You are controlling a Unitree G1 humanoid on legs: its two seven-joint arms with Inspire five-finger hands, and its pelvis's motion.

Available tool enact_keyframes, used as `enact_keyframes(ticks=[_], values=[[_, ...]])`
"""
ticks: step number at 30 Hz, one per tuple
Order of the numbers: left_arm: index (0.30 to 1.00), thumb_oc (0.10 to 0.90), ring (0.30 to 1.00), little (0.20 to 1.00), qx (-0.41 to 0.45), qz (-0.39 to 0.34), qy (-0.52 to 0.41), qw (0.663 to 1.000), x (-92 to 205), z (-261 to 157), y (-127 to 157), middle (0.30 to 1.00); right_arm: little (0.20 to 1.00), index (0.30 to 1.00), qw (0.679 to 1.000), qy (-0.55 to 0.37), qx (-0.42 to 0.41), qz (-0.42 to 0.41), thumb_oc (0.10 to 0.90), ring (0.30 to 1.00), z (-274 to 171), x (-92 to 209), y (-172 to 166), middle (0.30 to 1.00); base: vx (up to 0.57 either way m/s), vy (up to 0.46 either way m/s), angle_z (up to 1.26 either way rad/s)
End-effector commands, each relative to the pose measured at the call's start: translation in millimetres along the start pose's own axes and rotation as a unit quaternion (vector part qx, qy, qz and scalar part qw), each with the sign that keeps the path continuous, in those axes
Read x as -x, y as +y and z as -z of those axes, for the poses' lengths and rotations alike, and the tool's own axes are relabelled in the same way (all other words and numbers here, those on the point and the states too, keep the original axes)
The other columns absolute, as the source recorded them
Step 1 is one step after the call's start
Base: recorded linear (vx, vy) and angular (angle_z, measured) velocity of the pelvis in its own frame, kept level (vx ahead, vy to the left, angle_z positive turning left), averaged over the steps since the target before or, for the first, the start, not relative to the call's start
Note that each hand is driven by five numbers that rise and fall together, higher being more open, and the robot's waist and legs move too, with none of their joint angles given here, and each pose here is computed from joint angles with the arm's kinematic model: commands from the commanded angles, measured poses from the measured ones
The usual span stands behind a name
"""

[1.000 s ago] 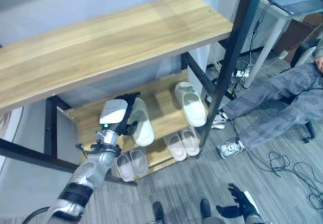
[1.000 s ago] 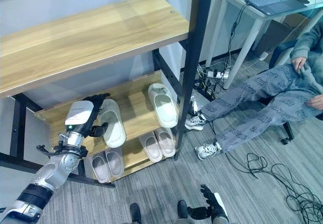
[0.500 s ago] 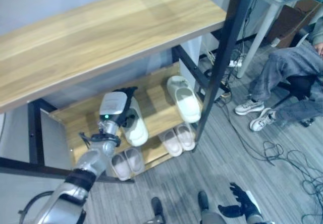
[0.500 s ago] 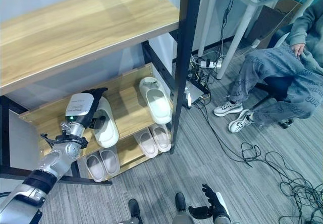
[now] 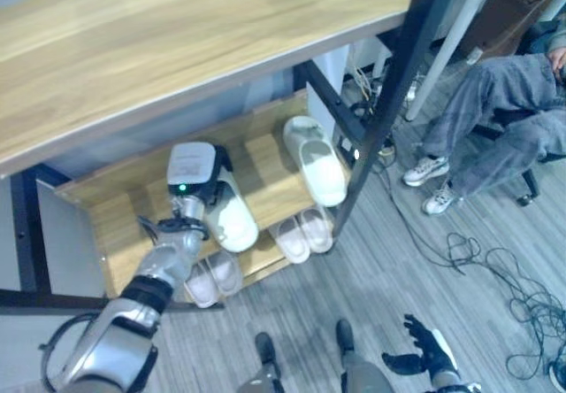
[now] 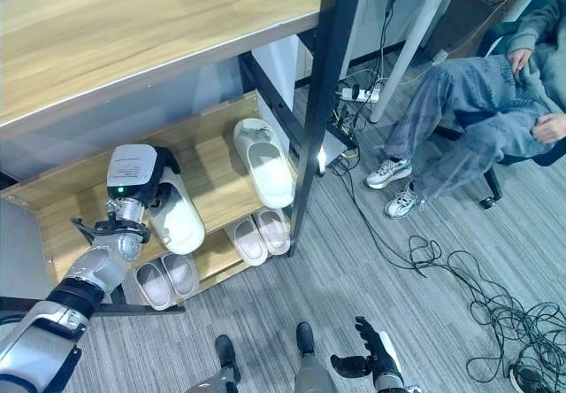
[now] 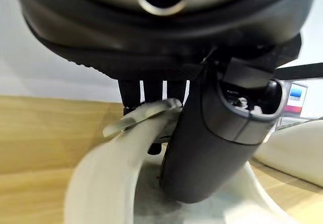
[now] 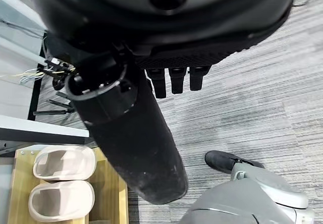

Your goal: Arrange the slippers neatly on the shoe rack.

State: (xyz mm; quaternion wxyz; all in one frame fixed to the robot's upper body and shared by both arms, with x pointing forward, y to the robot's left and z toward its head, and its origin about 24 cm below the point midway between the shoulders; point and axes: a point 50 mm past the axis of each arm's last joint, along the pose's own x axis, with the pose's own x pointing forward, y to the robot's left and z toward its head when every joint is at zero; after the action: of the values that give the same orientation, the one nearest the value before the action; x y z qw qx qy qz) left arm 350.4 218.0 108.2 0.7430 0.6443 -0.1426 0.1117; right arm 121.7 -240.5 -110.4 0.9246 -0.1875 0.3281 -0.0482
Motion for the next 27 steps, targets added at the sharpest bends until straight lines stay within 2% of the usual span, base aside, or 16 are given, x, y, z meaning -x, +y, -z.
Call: enact_keyframes(ticks=[1,7,15,21,27], values=[[0.3,0.4,0.3,0.3,0.047,-0.07,-0.069,0.994,-31,-45,24,0.3,0.9,0.9,0.997,-0.07,-0.011,0.033,0.8,0.9,-27,-7,-15,0.9,0.0,0.0,0.0],[0.3,0.4,0.3,0.3,0.056,-0.087,-0.103,0.989,-40,-68,31,0.3,0.9,0.9,0.996,-0.077,-0.008,0.036,0.8,0.9,-31,-9,-15,0.9,0.0,-0.001,-0.01],[0.3,0.4,0.3,0.3,0.043,-0.137,-0.14,0.98,-66,-91,63,0.3,0.9,0.9,0.995,-0.085,0.0,0.043,0.8,0.9,-36,-12,-20,0.9,0.01,-0.012,-0.05],[0.3,0.4,0.3,0.3,-0.042,-0.165,-0.153,0.973,-88,-97,91,0.3,0.9,0.9,0.993,-0.11,0.005,0.039,0.8,0.9,-46,-13,-20,0.9,0.01,-0.003,-0.03],[0.3,0.4,0.3,0.3,-0.084,-0.171,-0.134,0.973,-99,-89,102,0.3,0.9,0.9,0.993,-0.115,0.004,0.032,0.8,0.9,-48,-13,-17,0.9,0.01,-0.002,0.0]])
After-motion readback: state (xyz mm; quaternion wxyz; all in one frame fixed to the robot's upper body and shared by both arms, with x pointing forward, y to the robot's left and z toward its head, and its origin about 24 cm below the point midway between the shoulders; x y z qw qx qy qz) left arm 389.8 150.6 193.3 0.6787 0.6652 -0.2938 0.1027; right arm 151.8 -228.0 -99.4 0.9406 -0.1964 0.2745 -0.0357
